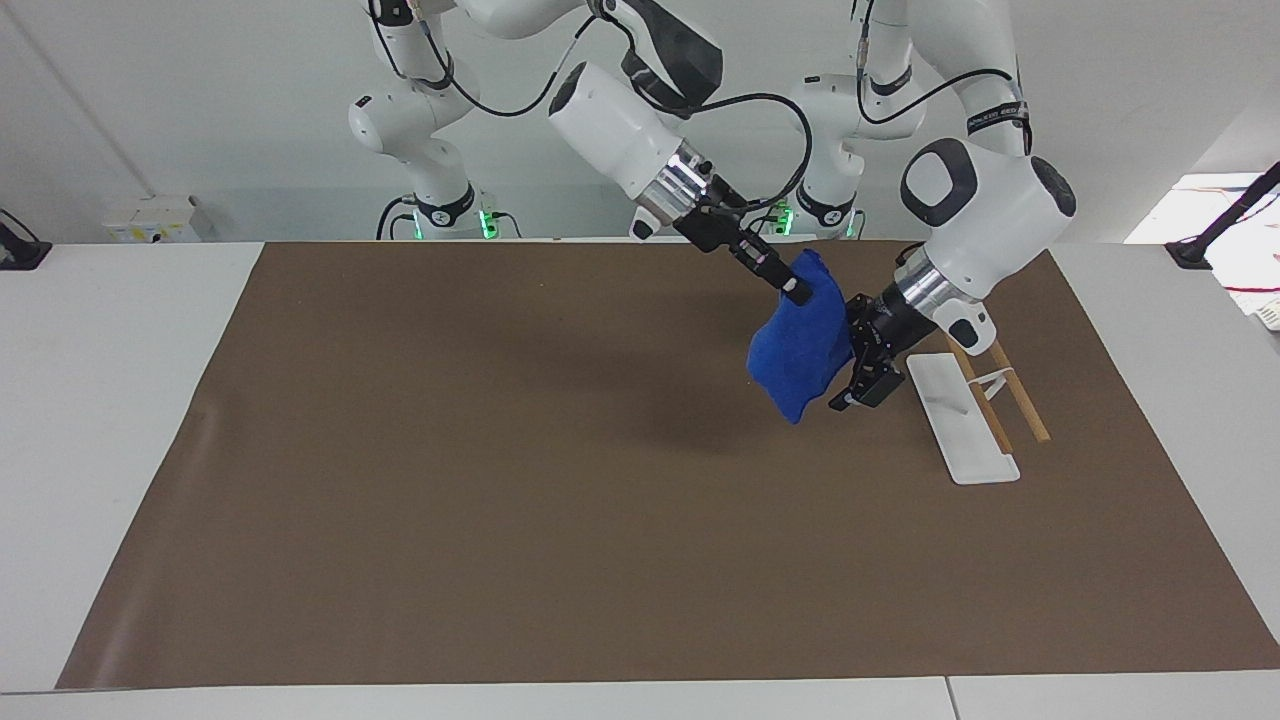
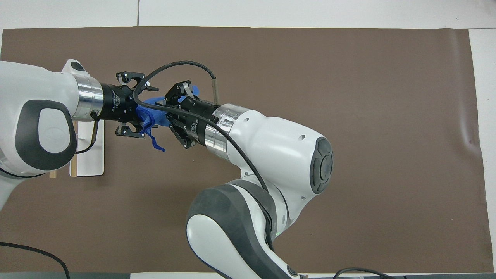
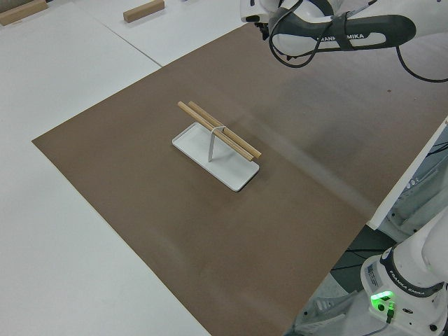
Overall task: Right arm passes towel to left arm to hang
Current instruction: 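Grasp the towel with the left gripper beside the right gripper, then open the right gripper and withdraw while the left gripper carries the towel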
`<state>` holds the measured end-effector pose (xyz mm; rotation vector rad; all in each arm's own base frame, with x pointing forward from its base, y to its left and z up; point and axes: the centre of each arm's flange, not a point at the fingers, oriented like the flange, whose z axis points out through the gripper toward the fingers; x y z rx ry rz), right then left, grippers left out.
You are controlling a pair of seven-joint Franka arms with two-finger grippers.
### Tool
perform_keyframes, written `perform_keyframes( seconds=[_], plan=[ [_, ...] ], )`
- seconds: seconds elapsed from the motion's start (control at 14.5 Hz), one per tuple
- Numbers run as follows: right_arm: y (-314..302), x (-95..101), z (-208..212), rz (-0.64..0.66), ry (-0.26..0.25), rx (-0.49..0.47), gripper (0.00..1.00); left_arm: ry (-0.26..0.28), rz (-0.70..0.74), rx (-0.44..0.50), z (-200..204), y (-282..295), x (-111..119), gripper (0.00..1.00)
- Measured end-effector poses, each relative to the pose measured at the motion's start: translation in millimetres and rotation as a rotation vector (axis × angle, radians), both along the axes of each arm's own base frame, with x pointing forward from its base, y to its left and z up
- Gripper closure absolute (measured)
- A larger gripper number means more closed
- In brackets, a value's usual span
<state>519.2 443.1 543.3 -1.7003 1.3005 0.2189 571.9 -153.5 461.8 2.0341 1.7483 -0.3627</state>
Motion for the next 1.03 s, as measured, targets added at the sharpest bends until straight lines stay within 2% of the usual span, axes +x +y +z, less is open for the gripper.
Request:
perform_keyframes(
  seconds=[0.07,0.55,0.62,0.89,1.03],
  plan=[
    [0,0.1,0,0.000,0.000,0.000,0.93,0.000,0.001,-0.001,0,0,0,0.08],
    [-1,1.6,-2,-0.003,0.002,-0.002,0.93,-0.013,-0.009,-0.010,15,-2,-1,0.91],
    [-1,1.6,-2,-0.003,0.002,-0.002,0.93,-0.013,-0.014,-0.012,20,-2,-1,0.96],
    [-4,4.0,-2,-0.003,0.003,-0.005,0.93,-0.049,-0.024,-0.020,43,0,0,0.96],
    [-7,6.4,-3,0.000,-0.007,-0.011,0.93,-0.073,-0.041,0.008,52,5,-2,0.96]
  ],
)
